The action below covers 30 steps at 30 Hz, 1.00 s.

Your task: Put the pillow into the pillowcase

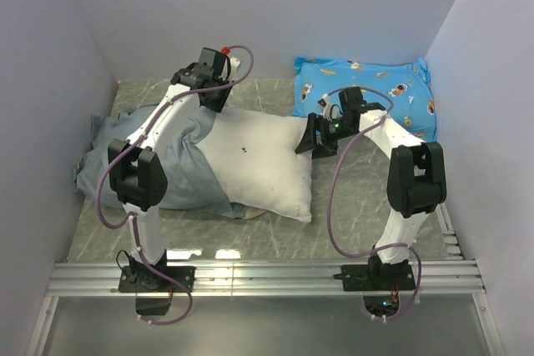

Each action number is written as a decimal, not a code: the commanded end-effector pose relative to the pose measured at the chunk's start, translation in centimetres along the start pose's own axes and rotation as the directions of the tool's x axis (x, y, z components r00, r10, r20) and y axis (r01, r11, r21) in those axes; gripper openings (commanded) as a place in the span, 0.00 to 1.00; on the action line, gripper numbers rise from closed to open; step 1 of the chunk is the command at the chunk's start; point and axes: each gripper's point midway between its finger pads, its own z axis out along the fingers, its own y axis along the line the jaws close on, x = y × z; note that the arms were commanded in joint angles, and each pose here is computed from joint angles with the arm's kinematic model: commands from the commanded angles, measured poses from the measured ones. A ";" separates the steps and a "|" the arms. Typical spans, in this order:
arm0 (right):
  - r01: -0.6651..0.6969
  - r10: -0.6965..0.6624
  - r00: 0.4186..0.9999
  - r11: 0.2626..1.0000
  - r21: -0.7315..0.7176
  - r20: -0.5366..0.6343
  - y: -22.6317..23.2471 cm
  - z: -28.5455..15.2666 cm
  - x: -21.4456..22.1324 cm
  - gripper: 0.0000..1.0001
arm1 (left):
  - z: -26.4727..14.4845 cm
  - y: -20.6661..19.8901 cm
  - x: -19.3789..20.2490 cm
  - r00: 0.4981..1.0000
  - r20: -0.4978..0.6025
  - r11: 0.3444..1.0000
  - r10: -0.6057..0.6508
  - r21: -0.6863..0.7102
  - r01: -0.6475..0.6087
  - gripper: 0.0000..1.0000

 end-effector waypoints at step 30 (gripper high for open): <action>0.095 -0.079 0.994 0.966 -0.239 0.075 8.9 1.9 -2.4 0.55 | -11.4 -22.8 -9.0 0.922 0.184 0.693 -0.342 0.712 0.115 0.00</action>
